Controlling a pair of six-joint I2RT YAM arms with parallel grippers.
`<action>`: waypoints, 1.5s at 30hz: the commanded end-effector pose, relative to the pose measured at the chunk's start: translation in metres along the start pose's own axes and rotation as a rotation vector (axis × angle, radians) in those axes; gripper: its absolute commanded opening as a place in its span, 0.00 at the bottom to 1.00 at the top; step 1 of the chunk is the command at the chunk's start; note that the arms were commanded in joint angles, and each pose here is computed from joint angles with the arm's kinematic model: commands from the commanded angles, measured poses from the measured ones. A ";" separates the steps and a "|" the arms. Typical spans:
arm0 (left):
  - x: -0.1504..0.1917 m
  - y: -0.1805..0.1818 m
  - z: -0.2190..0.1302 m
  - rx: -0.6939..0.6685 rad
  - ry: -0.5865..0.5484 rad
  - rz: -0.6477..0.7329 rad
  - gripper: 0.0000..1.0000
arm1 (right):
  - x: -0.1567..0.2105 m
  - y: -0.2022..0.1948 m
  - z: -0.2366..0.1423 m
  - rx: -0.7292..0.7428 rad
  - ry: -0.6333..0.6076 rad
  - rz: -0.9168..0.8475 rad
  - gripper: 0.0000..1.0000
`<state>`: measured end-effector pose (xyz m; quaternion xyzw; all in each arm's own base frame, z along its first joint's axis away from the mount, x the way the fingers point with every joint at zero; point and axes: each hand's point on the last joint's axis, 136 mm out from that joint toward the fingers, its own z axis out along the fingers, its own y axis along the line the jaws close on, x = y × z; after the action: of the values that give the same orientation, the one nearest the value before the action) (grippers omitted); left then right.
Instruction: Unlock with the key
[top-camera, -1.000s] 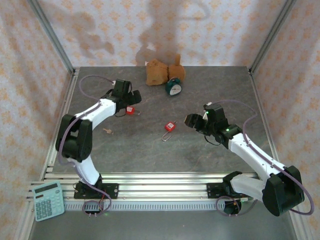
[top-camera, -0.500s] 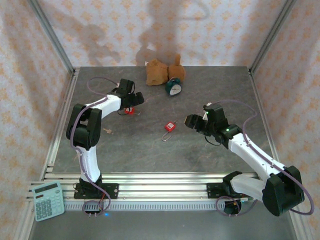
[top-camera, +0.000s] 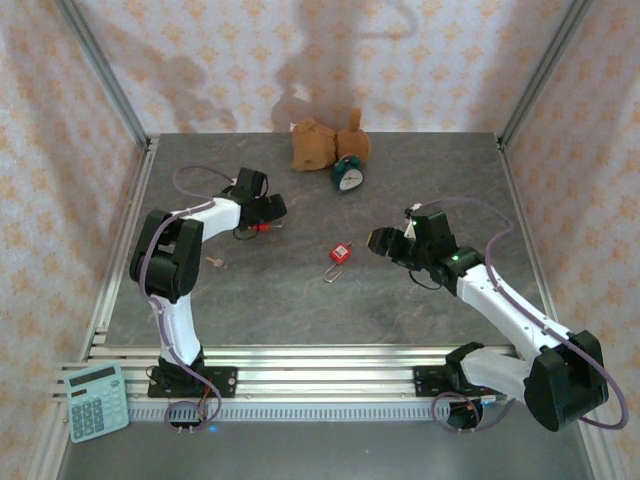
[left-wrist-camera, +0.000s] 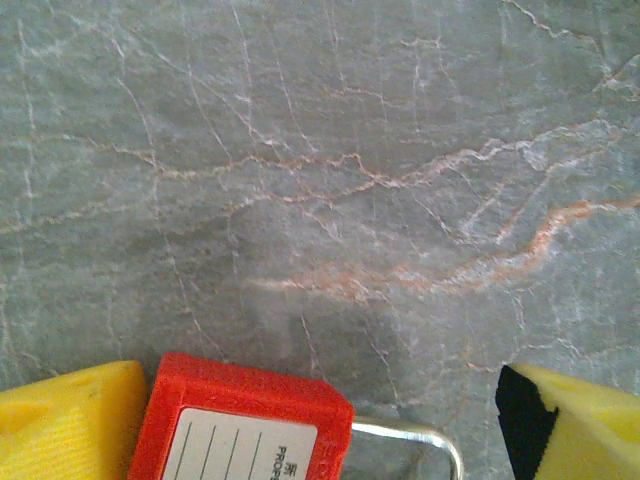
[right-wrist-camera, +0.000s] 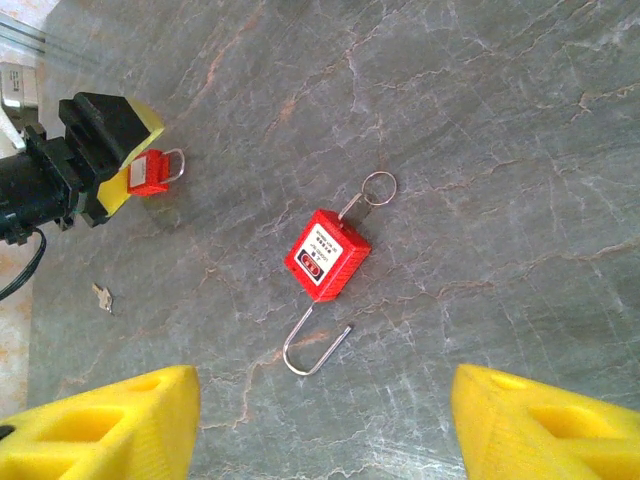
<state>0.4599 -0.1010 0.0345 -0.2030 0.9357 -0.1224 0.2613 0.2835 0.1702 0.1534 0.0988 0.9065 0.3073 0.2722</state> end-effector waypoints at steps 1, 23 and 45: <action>0.006 -0.017 -0.012 0.091 0.000 -0.049 0.89 | -0.004 0.010 -0.004 -0.020 -0.002 -0.013 0.66; 0.039 -0.088 -0.062 0.105 -0.026 0.274 0.84 | -0.001 0.007 -0.005 -0.019 -0.003 -0.010 0.66; 0.071 -0.081 0.000 -0.153 0.300 0.838 0.78 | -0.002 -0.002 -0.001 0.022 -0.012 0.002 0.68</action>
<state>0.4371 -0.2047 0.0328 0.1706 0.9732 0.0207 0.1527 0.2834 0.1699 0.1534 0.1009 0.9062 0.3074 0.2722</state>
